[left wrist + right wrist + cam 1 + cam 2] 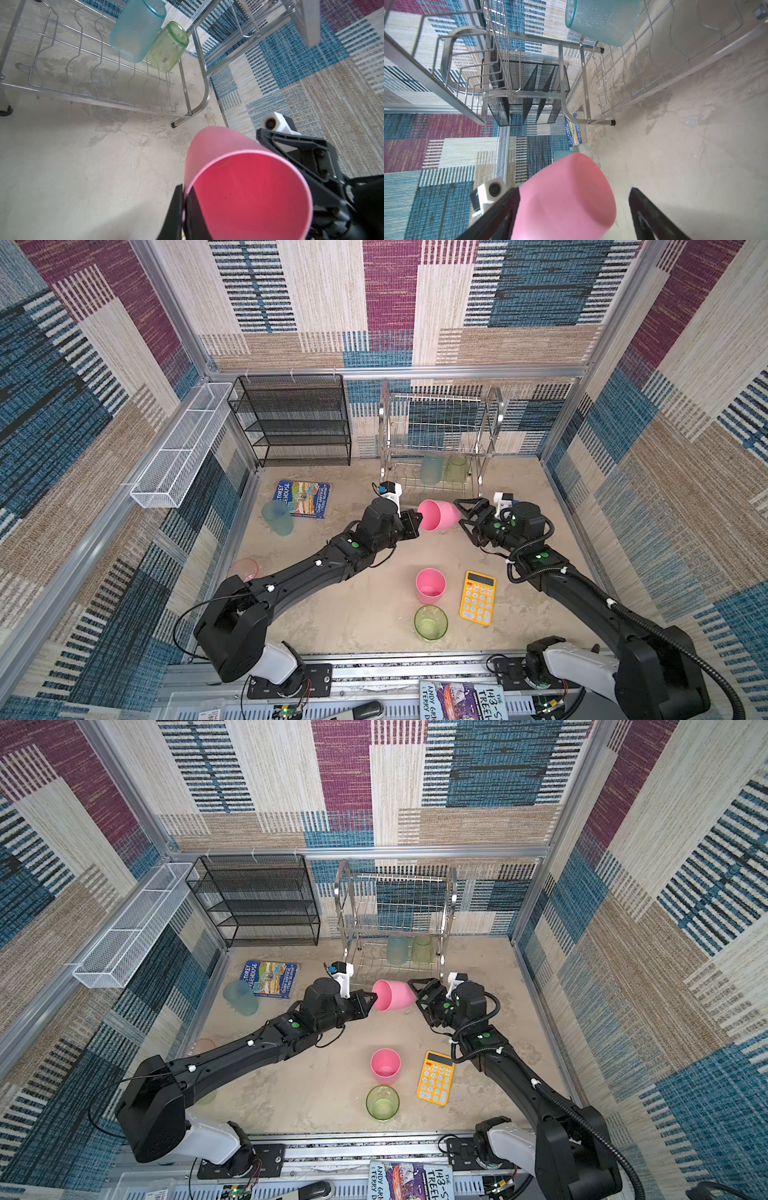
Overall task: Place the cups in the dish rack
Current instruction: 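Lift the pink cup with left gripper toward right gripper while right gripper approaches, then close the right gripper on the pink cup's base beside the left gripper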
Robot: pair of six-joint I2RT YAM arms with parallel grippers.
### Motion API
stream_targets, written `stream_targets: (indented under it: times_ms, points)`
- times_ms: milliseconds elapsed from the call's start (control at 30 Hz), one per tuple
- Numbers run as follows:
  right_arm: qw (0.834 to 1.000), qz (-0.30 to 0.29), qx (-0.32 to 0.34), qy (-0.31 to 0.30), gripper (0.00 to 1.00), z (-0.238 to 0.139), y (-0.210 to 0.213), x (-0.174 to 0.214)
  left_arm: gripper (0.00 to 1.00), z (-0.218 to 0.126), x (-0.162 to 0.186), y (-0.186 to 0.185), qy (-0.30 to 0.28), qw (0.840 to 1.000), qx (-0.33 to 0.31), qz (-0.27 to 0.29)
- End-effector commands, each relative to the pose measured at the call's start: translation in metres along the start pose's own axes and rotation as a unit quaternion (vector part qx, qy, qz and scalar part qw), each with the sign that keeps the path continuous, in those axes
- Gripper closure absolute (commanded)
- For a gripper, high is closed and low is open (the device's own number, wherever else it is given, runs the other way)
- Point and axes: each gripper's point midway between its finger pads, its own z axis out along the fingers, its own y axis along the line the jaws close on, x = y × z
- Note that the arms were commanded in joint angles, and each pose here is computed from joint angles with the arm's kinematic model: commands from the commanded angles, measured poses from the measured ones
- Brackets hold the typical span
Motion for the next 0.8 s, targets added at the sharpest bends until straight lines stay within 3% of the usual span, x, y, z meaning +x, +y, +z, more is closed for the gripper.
stream_targets:
  times_ms: [0, 267, 767]
  points:
    - [0.998, 0.051, -0.034, 0.011, 0.15, 0.001, 0.017, -0.001, 1.0, 0.0, -0.017, -0.024, -0.035, 0.997, 0.061, 0.016]
    - [0.99, 0.122, -0.064, 0.007, 0.15, 0.001, 0.02, -0.011, 1.0, 0.011, -0.019, -0.038, -0.055, 0.99, 0.12, 0.057]
    - [0.978, 0.192, -0.083, 0.004, 0.16, 0.013, 0.024, -0.023, 0.98, 0.04, -0.021, -0.04, -0.083, 0.981, 0.155, 0.08]
